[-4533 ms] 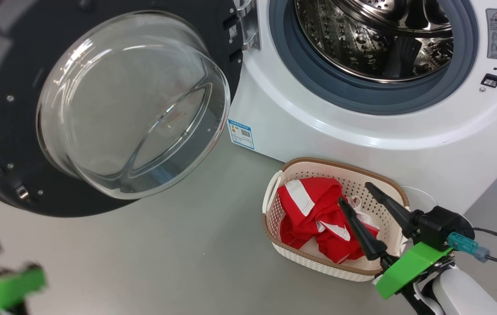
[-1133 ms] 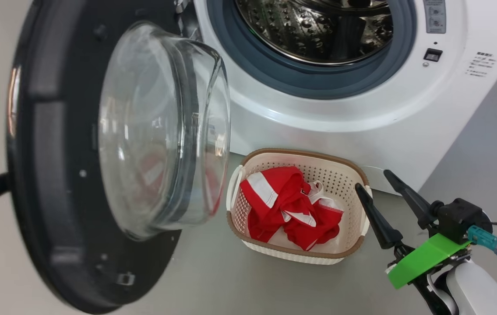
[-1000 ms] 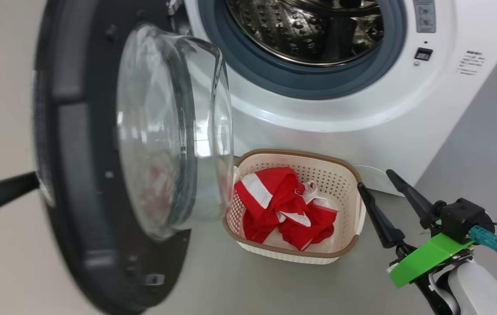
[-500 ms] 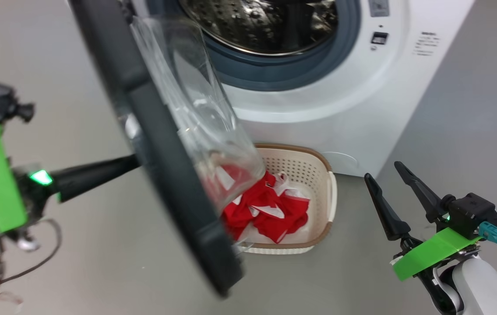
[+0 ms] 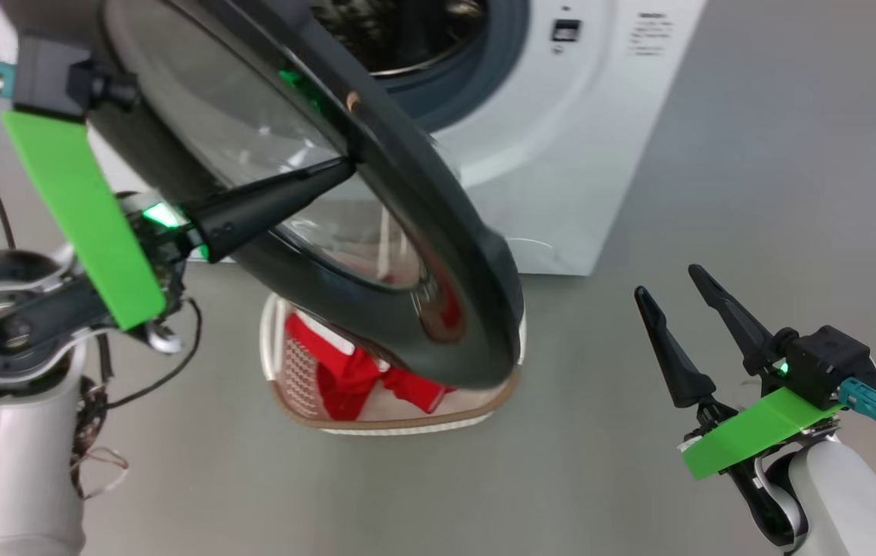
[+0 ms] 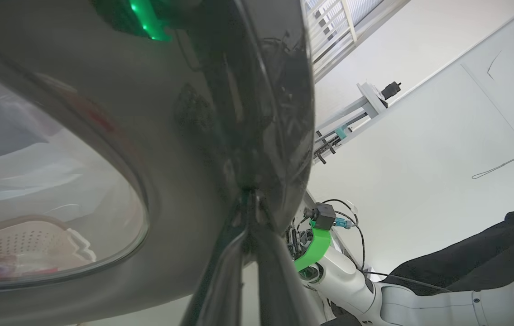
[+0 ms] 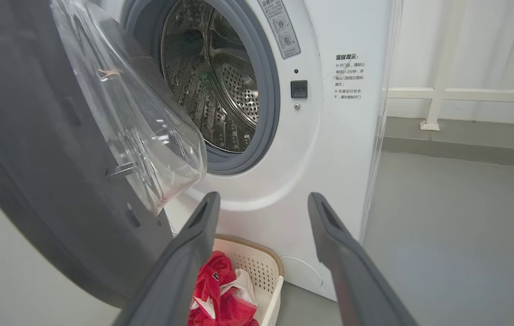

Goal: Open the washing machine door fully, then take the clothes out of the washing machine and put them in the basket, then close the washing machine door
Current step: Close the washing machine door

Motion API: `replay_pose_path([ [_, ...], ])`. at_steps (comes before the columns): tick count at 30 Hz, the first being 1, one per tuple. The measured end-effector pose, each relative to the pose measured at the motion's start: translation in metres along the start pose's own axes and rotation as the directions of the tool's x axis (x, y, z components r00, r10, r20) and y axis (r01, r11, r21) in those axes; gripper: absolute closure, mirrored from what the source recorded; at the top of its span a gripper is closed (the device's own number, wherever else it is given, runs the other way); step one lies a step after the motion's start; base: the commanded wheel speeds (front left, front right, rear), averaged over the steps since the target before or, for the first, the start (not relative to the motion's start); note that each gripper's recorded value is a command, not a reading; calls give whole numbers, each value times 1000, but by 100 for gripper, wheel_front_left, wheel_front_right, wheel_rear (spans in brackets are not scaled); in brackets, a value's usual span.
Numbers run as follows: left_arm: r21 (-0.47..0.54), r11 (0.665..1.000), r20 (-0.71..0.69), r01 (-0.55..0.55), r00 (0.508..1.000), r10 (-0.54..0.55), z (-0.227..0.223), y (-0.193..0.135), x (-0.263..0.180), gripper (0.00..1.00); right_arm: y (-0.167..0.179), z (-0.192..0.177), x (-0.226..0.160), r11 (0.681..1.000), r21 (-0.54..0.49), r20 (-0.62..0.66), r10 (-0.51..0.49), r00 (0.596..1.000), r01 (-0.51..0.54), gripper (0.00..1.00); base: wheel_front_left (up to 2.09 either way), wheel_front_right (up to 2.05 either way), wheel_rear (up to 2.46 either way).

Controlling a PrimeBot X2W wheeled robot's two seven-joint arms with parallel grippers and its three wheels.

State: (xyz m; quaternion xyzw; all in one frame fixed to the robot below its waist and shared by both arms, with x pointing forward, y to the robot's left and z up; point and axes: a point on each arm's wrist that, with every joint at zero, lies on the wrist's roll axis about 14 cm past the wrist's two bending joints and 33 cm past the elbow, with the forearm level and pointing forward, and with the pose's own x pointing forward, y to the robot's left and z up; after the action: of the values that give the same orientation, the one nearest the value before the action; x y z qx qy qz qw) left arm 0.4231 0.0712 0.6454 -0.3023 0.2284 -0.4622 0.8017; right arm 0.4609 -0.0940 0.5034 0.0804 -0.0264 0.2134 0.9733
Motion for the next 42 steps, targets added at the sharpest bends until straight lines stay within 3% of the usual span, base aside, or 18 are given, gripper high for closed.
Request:
replay_pose_path([
  [12, 16, 999, 3, 33, 999, -33, 11, 14, 63, 100, -36, 1, -28, 991, -2, -3, -135, 991, 135, 0, 0, 0, 0],
  [24, 25, 1000, 60, -14, 998, 12, 27, 47, 101, 100, -68, 10, -56, 965, -11, 12, -260, 965, 261, 0, 0, 0, 0],
  [34, 18, 998, 141, -63, 988, 60, 42, 72, 121, 100, -82, 15, -73, 947, -15, 19, -322, 947, 322, 0, 0, 0, 0],
  [42, 20, 998, 151, -60, 987, 57, 42, 72, 126, 100, -83, 16, -75, 944, -14, 23, -330, 944, 330, 0, 0, 0, 0],
])
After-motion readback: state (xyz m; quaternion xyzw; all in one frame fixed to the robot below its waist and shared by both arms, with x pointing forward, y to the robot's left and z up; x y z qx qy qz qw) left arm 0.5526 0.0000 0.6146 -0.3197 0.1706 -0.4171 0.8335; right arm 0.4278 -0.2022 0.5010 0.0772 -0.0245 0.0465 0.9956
